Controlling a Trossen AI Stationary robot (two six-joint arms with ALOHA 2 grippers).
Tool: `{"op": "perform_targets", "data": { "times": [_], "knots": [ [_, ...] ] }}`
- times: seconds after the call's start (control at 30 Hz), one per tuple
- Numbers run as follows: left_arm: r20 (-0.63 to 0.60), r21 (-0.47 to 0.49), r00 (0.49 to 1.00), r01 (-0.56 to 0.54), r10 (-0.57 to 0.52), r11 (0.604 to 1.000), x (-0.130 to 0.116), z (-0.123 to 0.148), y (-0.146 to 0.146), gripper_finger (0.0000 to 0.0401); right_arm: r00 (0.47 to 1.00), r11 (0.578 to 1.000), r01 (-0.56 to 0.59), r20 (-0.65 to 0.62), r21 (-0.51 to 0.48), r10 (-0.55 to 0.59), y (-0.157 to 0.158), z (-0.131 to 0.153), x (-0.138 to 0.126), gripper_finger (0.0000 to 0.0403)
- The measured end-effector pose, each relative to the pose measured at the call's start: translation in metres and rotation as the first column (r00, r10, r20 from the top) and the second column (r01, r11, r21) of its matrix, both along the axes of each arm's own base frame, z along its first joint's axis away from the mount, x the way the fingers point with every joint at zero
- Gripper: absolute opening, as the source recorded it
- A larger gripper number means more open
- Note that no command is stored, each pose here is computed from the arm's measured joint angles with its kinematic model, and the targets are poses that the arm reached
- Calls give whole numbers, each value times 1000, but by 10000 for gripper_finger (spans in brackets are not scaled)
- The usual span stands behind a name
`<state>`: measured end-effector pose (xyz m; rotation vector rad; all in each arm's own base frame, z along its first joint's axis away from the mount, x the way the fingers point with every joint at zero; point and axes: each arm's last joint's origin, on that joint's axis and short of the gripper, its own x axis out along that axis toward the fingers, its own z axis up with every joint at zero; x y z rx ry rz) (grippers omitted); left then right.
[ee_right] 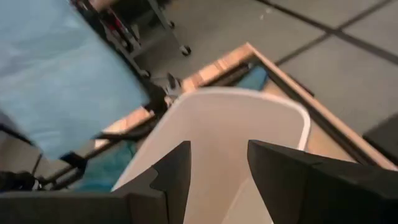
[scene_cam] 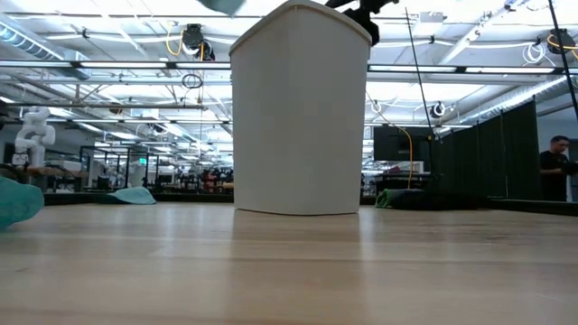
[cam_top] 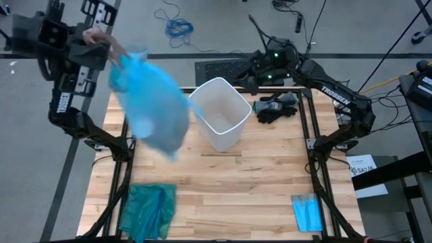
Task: Place trash/remove bag and relplace
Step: Remove the light blue trash bag from the white trash bin
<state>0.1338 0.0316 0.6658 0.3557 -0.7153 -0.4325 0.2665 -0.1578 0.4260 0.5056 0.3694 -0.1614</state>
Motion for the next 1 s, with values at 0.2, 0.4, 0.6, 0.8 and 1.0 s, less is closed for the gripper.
{"op": "perform_targets", "data": {
  "times": [0.2, 0.4, 0.6, 0.8, 1.0],
  "knots": [
    [-85, -32, 996, 2, -4, 999, 4, -5, 1, 0, 997, 999, -21, -79, 38, 24, 8, -8, 0, 151],
    [-160, -41, 987, 19, -26, 999, 16, -11, 5, 0, 963, 999, -19, -267, 48, 31, 17, -33, 13, 151],
    [-205, -33, 979, 16, -23, 999, 18, -16, 6, 0, 944, 996, -7, -327, 84, 34, 10, -52, 30, 150],
    [-227, -41, 974, 16, -25, 999, 20, -17, 6, 0, 899, 996, 52, -438, 66, -18, 1, -76, 40, 92],
    [-247, -40, 969, 8, -18, 999, 21, -20, 7, 0, 920, 992, -75, -376, 97, 107, 12, -75, 51, 8]
  ]
}}
